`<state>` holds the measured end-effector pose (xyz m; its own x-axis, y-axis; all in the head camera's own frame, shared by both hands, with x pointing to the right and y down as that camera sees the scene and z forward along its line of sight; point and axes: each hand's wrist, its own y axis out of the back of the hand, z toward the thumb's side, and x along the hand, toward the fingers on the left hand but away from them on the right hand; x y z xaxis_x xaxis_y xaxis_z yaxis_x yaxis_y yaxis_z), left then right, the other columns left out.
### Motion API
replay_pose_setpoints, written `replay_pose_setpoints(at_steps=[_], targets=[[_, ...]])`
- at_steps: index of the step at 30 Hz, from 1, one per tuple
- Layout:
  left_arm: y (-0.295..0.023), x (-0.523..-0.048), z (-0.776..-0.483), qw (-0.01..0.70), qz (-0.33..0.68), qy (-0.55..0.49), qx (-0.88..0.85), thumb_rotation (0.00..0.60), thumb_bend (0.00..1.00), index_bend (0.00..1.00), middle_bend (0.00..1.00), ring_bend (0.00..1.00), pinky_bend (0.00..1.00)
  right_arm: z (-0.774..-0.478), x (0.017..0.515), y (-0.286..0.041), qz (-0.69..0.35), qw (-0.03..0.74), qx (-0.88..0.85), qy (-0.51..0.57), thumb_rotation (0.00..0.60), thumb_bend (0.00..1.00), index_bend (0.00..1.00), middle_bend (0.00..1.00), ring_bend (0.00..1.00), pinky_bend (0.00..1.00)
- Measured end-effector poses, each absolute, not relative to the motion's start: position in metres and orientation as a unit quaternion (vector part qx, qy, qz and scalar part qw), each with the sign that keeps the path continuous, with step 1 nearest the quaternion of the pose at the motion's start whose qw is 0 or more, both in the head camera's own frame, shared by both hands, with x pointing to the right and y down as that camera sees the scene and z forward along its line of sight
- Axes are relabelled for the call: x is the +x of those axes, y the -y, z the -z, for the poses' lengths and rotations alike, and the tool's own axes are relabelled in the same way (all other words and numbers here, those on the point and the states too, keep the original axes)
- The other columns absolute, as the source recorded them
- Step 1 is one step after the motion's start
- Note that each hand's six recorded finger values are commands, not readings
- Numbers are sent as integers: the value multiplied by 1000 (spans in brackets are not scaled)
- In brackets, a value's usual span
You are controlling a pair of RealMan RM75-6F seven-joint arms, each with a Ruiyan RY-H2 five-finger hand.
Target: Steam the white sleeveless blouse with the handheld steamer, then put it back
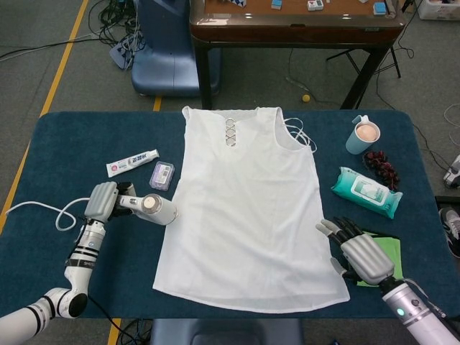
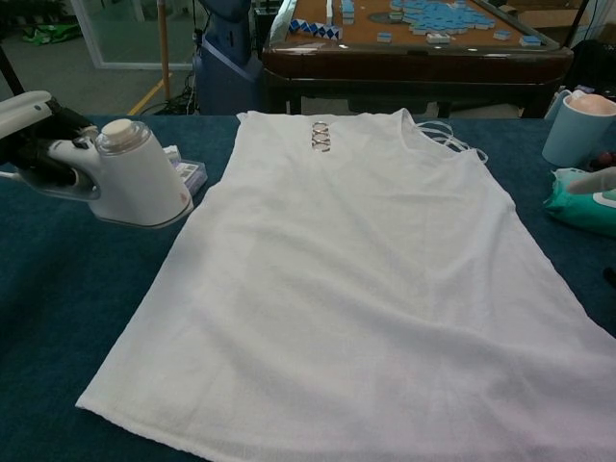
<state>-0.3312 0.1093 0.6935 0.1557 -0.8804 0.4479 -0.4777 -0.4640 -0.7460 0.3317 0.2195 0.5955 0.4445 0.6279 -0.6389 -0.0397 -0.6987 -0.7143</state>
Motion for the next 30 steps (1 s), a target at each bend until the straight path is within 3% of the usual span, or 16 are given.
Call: replay_pose_setpoints(at_steps=[4, 9, 15, 30], targets=[[-111, -314, -679, 228, 439, -460, -737, 600, 256, 864, 776, 676, 593, -613, 313, -231, -473, 315, -808, 159, 600, 865, 0, 89, 0, 15], [-113, -291, -667, 235, 429, -447, -749, 600, 256, 864, 776, 675, 593, -631, 296, -240, -453, 298, -829, 133, 600, 965, 0, 87, 0, 15], [-113, -263, -668, 249, 424, -423, -761, 600, 255, 864, 776, 675, 593, -647, 286, -248, -442, 281, -844, 121, 600, 979, 0, 87, 0, 15], [-131, -208, -701, 266, 421, -376, -782, 600, 256, 864, 776, 675, 592, -685, 269, -259, -432, 256, -859, 101, 600, 982, 0, 87, 0, 15]])
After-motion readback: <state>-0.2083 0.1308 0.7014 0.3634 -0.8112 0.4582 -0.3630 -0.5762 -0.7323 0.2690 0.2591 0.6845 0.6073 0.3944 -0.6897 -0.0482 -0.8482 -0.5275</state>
